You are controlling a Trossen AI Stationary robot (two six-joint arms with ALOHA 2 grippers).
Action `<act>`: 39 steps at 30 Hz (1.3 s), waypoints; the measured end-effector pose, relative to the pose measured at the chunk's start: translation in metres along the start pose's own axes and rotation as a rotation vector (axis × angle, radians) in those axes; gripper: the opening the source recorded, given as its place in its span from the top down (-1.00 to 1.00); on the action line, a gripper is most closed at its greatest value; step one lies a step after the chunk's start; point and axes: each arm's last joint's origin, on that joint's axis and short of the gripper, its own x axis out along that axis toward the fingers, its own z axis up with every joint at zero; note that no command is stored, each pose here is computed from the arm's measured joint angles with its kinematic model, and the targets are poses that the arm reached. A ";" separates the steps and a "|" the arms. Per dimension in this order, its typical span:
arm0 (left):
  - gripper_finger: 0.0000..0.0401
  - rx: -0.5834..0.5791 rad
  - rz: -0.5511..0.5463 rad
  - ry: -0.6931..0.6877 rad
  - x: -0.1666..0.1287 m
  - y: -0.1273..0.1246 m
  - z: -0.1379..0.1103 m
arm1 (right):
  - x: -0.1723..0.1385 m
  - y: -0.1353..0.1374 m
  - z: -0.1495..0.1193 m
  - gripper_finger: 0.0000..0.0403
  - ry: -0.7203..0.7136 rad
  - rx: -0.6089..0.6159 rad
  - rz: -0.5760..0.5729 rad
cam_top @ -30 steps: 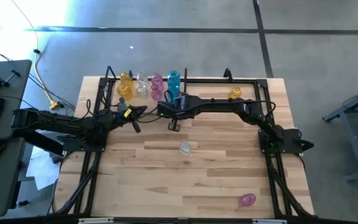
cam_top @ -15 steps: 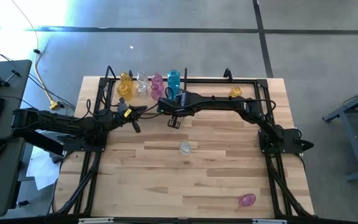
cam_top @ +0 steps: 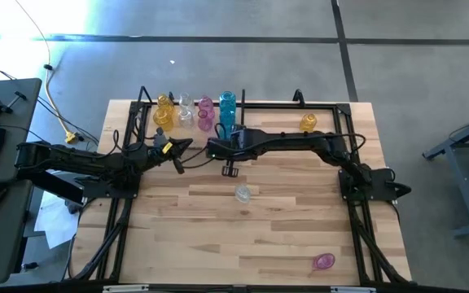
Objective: Sort vases onto shelf
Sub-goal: Put the purple flower vase aligned with the other purple flower vase on the shelf
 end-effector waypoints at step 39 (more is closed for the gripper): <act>1.00 0.011 -0.120 0.062 0.000 -0.003 -0.006 | -0.042 -0.011 -0.054 1.00 -0.478 0.183 0.041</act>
